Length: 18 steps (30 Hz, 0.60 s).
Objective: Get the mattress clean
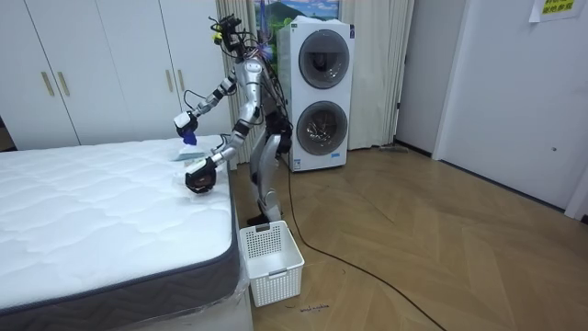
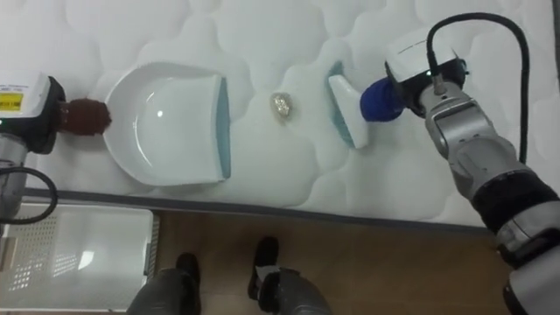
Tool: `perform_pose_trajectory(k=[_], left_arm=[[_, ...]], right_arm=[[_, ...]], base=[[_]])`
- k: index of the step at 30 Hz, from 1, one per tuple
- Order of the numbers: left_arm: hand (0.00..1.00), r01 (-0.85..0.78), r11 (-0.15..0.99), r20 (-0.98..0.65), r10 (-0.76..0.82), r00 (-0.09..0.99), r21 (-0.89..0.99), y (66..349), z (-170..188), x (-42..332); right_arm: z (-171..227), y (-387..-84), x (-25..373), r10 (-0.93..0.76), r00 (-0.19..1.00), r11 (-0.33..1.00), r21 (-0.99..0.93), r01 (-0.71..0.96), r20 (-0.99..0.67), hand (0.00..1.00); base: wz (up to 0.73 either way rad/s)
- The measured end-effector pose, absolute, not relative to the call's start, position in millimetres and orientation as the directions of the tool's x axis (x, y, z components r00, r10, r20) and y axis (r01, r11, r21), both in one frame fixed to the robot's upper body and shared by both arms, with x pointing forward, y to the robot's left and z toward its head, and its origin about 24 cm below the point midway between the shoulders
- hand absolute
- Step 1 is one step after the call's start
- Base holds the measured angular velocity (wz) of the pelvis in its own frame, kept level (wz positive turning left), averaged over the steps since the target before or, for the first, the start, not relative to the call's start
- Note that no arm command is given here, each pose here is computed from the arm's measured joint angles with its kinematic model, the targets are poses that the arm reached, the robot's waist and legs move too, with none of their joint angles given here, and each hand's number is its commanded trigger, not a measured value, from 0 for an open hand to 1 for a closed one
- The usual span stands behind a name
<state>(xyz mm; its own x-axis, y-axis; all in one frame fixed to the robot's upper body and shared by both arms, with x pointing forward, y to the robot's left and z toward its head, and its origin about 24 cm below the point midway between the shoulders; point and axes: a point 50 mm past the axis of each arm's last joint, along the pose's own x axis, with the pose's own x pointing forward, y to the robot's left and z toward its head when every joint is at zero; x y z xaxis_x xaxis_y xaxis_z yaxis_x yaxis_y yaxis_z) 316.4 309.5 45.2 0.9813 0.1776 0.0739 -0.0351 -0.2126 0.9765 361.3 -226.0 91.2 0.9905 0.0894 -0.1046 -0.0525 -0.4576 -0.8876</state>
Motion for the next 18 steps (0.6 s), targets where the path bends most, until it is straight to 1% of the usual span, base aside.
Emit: perform_pose_trajectory(k=[4,6,10,13,15,18], left_arm=[[1.0,-0.02,-0.207,0.057,0.175,0.983,0.978,308.7,39.2,312.3],[1.0,-0.015,-0.204,0.051,0.17,0.984,0.979,307.1,36.8,311.5],[1.0,0.0,-0.207,0.035,0.164,0.986,0.978,306.6,31.8,308.0],[1.0,0.006,-0.212,0.027,0.15,0.988,0.977,304.0,28.6,307.0],[1.0,0.001,-0.204,0.028,0.143,0.989,0.979,299.7,25.8,307.2],[1.0,0.01,-0.203,0.016,0.125,0.992,0.979,292.7,19.8,306.4]], right_arm=[[89.8,-201.6,361.1,0.162,0.982,-0.374,-0.927,-0.028,-0.095,1.0],[93.6,-187.1,360.0,0.226,0.971,-0.331,-0.944,0.002,-0.078,1.0],[97.6,-165.1,358.1,0.309,0.95,-0.281,-0.959,0.039,-0.051,1.0],[96.5,-153.4,356.4,0.352,0.935,-0.179,-0.984,0.013,-0.052,1.0],[94.2,-143.4,355.4,0.376,0.925,-0.085,-0.996,-0.023,-0.053,1.0],[91.7,-132.5,353.0,0.42,0.905,-0.022,-0.998,-0.058,-0.062,1.0]], base=[[0.01],[0.02],[0.01],[0.03],[0.0],[0.09]])
